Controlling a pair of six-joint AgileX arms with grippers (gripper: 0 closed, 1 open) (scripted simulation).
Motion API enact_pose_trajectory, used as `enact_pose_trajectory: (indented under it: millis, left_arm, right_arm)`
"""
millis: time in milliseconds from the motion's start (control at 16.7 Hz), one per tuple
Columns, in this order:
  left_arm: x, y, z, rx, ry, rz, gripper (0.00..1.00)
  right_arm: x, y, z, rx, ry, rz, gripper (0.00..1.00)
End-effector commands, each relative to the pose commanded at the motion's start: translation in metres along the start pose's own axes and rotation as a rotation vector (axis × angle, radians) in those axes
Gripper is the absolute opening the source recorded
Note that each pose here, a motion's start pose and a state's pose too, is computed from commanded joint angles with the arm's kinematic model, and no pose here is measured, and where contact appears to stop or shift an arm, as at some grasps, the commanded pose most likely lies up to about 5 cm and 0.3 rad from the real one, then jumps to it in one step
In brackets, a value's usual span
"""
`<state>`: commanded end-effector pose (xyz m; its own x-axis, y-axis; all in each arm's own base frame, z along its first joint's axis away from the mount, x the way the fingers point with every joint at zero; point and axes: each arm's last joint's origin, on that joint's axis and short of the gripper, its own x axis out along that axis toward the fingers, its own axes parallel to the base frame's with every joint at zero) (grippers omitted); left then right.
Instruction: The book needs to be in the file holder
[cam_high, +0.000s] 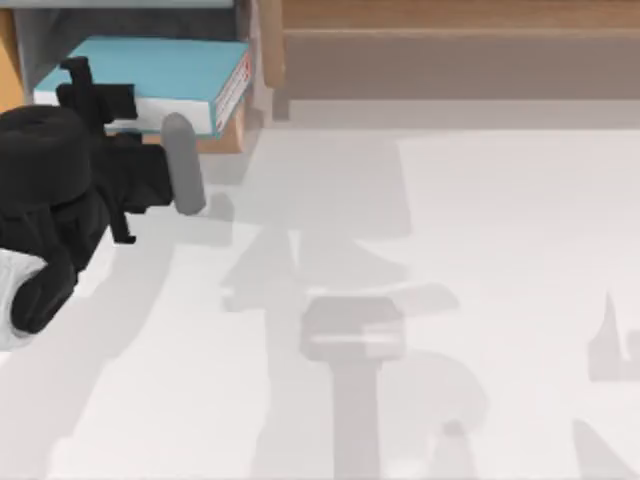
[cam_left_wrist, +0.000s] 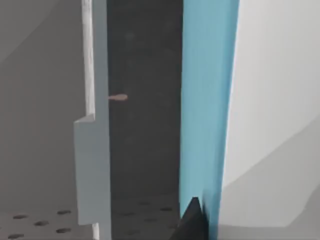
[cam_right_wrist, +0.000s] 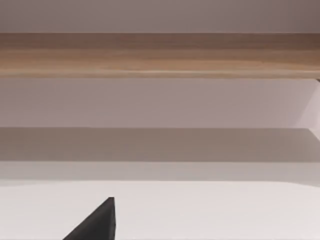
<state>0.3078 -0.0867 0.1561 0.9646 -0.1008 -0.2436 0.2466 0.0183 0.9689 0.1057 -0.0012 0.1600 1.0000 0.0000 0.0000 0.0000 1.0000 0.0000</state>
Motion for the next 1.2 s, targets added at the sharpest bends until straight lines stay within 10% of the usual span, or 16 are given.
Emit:
enact_pose_trajectory:
  millis: [1200]
  left_arm:
    - [0.062,0.009,-0.019,0.023,0.069,-0.025,0.00]
  right_arm:
    - [0.000,0.000,0.000,0.000,0.000,0.000,1.00]
